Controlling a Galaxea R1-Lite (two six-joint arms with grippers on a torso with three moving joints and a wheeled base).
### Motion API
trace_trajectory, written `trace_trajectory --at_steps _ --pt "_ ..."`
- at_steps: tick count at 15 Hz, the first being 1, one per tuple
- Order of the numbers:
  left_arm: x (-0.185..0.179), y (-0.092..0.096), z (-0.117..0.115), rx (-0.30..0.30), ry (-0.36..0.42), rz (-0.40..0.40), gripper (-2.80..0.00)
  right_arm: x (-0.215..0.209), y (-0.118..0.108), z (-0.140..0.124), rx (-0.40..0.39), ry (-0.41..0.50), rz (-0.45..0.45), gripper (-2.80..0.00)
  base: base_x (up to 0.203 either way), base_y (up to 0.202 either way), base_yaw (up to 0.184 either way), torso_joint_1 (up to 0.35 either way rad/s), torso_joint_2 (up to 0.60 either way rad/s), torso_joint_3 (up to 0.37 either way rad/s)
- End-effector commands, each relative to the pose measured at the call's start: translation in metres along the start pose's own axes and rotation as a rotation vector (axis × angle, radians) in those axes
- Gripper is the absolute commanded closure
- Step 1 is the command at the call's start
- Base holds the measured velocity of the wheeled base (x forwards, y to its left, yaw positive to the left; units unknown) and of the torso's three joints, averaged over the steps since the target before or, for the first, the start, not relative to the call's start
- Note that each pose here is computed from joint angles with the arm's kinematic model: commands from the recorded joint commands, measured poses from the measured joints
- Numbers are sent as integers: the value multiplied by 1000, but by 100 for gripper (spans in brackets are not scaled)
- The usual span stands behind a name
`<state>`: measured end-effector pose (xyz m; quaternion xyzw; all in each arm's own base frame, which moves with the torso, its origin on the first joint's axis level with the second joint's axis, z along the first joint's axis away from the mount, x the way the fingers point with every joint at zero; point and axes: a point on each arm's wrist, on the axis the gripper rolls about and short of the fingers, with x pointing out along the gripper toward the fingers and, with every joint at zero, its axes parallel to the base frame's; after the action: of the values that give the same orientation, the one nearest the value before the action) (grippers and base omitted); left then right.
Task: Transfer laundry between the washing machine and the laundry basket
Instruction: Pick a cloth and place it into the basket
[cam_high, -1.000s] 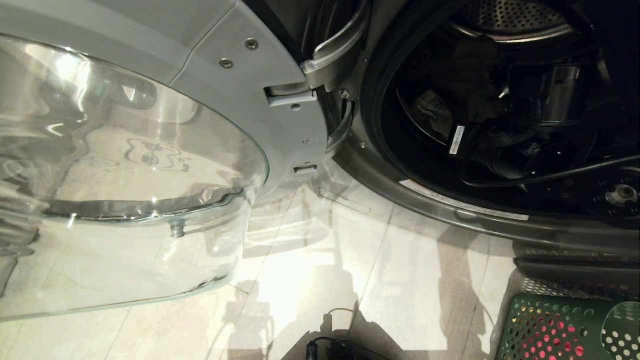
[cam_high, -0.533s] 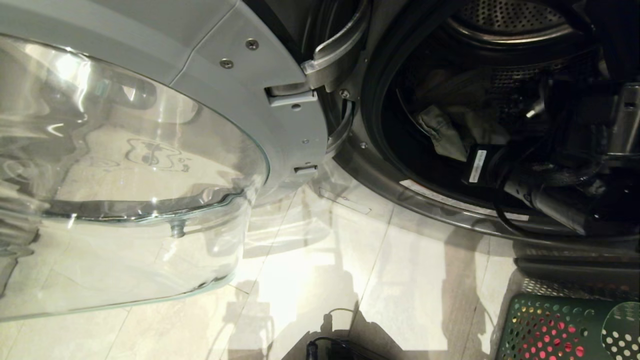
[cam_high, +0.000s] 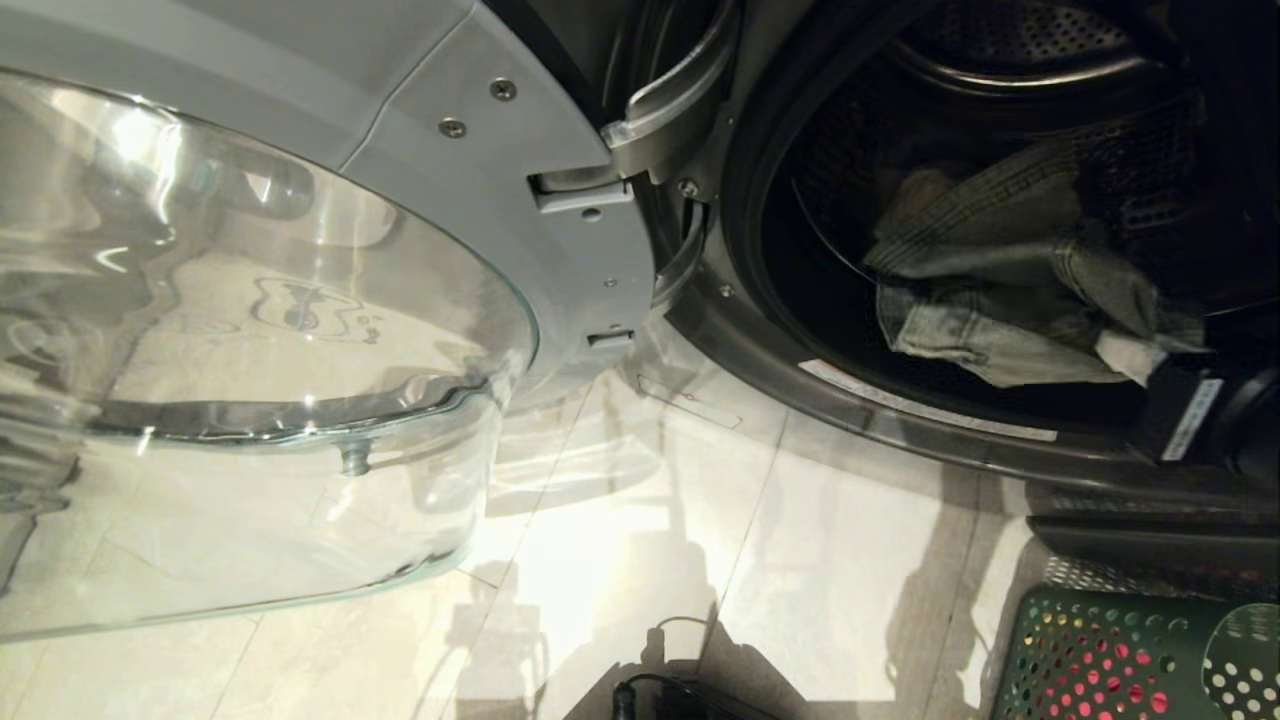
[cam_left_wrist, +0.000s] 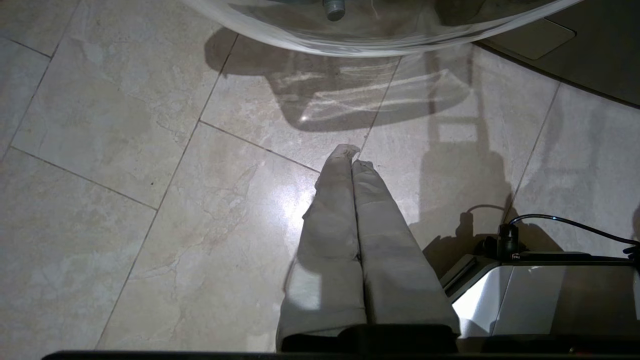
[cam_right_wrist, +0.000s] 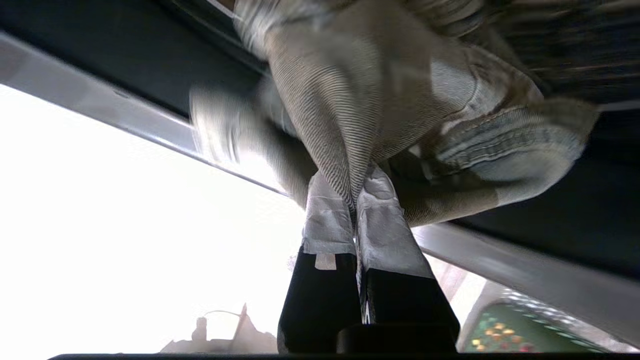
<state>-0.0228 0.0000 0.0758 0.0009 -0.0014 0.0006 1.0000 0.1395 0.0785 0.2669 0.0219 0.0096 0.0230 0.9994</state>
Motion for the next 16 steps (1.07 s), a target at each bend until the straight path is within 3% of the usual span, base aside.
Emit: trace_trajectory --at_steps 1,8,16 --pt "0 0 0 0 1 0 0 -48 -27 7 48 -117 14 0 0 0 0 0 0 0" --pt "0 0 0 0 1 0 0 -111 -60 16 76 -278 139 0 0 0 0 0 0 0" --pt "0 0 0 0 1 0 0 -180 -127 25 64 -249 396 0 0 0 0 0 0 0"
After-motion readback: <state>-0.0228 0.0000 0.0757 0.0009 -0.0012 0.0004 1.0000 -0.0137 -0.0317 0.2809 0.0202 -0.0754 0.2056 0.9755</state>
